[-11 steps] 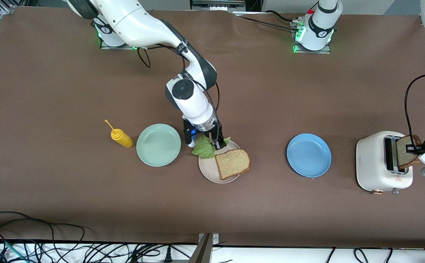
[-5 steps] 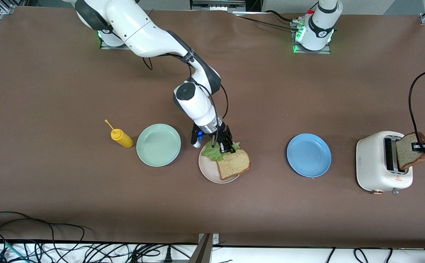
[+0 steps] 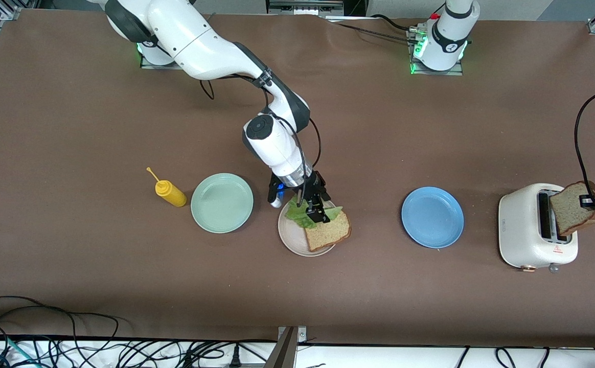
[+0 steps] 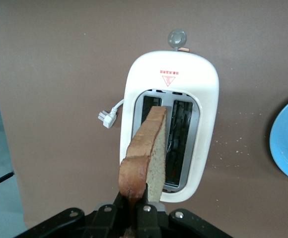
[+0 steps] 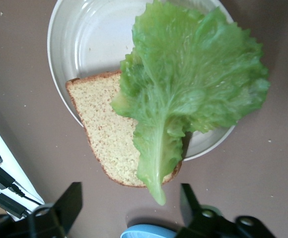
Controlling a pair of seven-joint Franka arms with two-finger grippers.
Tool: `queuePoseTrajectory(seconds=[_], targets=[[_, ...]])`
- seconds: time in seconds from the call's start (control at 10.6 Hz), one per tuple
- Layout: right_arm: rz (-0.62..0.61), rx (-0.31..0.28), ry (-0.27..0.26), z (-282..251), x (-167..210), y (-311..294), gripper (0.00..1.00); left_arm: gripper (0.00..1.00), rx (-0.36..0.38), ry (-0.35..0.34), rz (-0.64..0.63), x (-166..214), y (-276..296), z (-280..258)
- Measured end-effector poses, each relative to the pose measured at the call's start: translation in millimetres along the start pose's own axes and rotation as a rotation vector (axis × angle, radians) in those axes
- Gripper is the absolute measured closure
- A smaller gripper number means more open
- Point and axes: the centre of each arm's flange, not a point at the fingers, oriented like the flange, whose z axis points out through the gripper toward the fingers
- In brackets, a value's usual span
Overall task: Make sandwich on beige plate with both arms
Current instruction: 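Lay the lettuce on the bread while the left gripper lifts the slice, then withdraw the right gripper while the left gripper carries the bread slice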
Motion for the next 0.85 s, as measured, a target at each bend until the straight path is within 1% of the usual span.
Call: queuePoseTrajectory(seconds=[0.09, 0.19, 0.38, 0.57, 0.66, 0.76, 0.85], targets=[[0.003, -0.028, 0.022, -6.1, -0.5, -7.6, 0.0, 0.91, -0.019, 0.0, -0.004, -1.6, 1.3, -8.0], [-0.003, -0.053, 0.043, -21.1, -3.1, -24.1, 0.0, 0.91, -0.065, 0.006, -0.023, -2.6, 5.5, -15.9], [-0.086, -0.123, 0.093, -63.5, -2.3, -59.6, 0.0, 0.91, -0.204, 0.004, -0.1, -4.5, 20.0, -24.5], [-0.226, -0.189, 0.127, -97.2, 10.0, -82.1, 0.0, 0.91, -0.311, -0.013, -0.17, -4.3, 34.9, -27.3], [-0.316, -0.228, 0.14, -107.6, 19.5, -89.4, 0.0, 0.91, -0.389, -0.023, -0.222, -3.4, 44.8, -30.6], [-0.425, -0.269, 0.15, -120.0, 30.1, -97.4, 0.0, 0.91, -0.482, -0.037, -0.274, -1.9, 57.5, -35.2], [-0.549, -0.313, 0.162, -134.8, 42.3, -105.7, 0.0, 0.91, -0.557, -0.054, -0.306, -0.3, 72.0, -40.0]])
